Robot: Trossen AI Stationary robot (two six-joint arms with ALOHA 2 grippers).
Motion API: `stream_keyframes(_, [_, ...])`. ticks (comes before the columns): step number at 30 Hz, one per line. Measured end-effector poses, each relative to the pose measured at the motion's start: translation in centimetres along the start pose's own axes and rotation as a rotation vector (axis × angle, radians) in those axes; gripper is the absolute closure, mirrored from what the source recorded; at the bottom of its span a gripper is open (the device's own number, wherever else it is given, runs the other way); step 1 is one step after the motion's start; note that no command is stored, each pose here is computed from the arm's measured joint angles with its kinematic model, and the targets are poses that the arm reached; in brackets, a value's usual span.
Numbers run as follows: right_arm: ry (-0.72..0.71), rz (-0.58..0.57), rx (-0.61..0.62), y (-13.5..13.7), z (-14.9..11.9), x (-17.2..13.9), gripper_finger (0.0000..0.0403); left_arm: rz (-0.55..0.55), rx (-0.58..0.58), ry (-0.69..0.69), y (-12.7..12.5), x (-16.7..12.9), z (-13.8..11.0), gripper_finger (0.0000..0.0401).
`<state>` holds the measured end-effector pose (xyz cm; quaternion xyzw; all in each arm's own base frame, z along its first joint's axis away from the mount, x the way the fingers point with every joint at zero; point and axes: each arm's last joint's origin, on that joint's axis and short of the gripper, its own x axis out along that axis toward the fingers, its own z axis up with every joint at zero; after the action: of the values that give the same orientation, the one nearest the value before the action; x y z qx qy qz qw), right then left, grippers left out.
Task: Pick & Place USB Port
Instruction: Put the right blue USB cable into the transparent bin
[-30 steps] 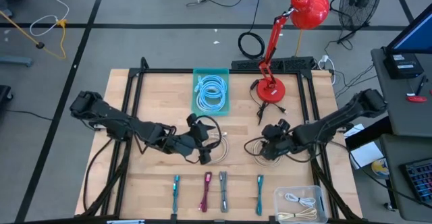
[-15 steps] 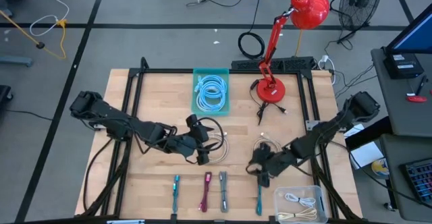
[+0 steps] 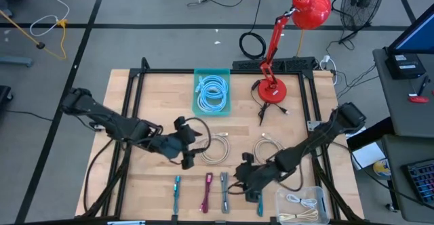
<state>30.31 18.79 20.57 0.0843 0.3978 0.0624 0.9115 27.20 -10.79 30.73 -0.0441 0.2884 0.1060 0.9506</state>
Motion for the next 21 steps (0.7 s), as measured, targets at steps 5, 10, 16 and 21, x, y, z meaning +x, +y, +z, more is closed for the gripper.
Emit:
stream_keyframes(5, [0.183,-0.086,-0.142,0.3,1.1,1.1,0.0232,0.021,0.032,-0.024,-1.2,-1.0,-0.6,0.0139])
stream_keyframes(10, [0.31,0.001,-0.273,1.2,1.6,0.7,0.0234,0.011,0.031,-0.022,-1.6,-1.4,-0.9,0.0139])
stream_keyframes(16, [0.506,-0.106,-0.184,0.6,0.5,-0.5,0.0238,0.045,-0.021,-0.009,-1.7,-1.5,-1.3,0.0139])
stream_keyframes(21, [0.62,-0.162,-0.117,0.6,-0.6,-1.6,0.0238,0.052,-0.075,-0.009,-2.0,-1.8,-1.7,0.0139])
